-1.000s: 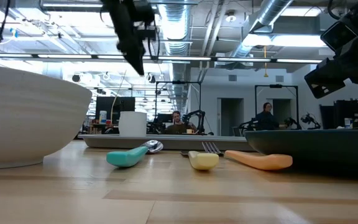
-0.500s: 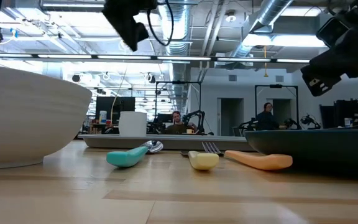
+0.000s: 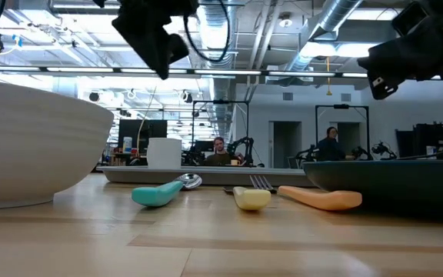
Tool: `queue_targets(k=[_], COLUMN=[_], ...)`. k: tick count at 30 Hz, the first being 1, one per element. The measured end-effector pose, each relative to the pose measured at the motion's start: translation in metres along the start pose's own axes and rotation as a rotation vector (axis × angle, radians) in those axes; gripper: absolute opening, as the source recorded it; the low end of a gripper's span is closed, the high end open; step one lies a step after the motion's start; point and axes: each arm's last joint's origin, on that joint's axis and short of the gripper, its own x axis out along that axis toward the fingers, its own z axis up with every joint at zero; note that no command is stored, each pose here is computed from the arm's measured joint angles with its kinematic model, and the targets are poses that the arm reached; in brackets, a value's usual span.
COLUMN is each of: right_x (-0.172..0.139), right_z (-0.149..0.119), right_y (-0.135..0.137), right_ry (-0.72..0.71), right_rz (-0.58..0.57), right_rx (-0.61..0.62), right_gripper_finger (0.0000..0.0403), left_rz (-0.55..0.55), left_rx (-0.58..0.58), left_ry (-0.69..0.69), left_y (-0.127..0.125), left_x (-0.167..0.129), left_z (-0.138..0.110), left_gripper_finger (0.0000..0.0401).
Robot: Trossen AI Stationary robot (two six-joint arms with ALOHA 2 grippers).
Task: Set up tray
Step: Put the black plate on the gray tray below the white mug
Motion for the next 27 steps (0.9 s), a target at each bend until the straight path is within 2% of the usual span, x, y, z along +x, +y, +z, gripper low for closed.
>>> queue_targets(k=[5, 9, 13, 18, 21, 23, 27], right_x=[0.000, 0.000, -0.001, -0.008, -0.011, -0.011, -0.011], right_z=[0.000, -0.002, -0.016, -0.037, -0.036, -0.031, -0.027], right_y=[0.000, 0.000, -0.002, -0.008, -0.009, -0.009, -0.003], right_ry=[0.002, 0.024, 0.168, 0.391, 0.456, 0.458, 0.483], right_rz=[0.003, 0.000, -0.041, -0.125, -0.158, -0.151, -0.047], right_rx=[0.010, 0.107, 0.226, 0.249, 0.257, 0.261, 0.249], right_gripper_finger=[0.0087, 0.0087, 0.0087, 0.0087, 0.0087, 0.0087, 0.0087], left_rz=[0.039, 0.110, 0.119, 0.126, 0.134, 0.138, 0.168], left_rx=[0.061, 0.086, 0.099, 0.088, 0.098, 0.109, 0.130], left_ry=[-0.137, -0.237, -0.303, -0.343, -0.375, -0.390, -0.413], left_y=[-0.019, -0.029, -0.031, -0.030, -0.030, -0.030, -0.029], left_x=[0.016, 0.024, 0.028, 0.027, 0.026, 0.025, 0.024], left_z=[0.012, 0.019, 0.023, 0.026, 0.029, 0.030, 0.033], left_gripper_finger=[0.0123, 0.0123, 0.0123, 0.0123, 0.0123, 0.0123, 0.0123])
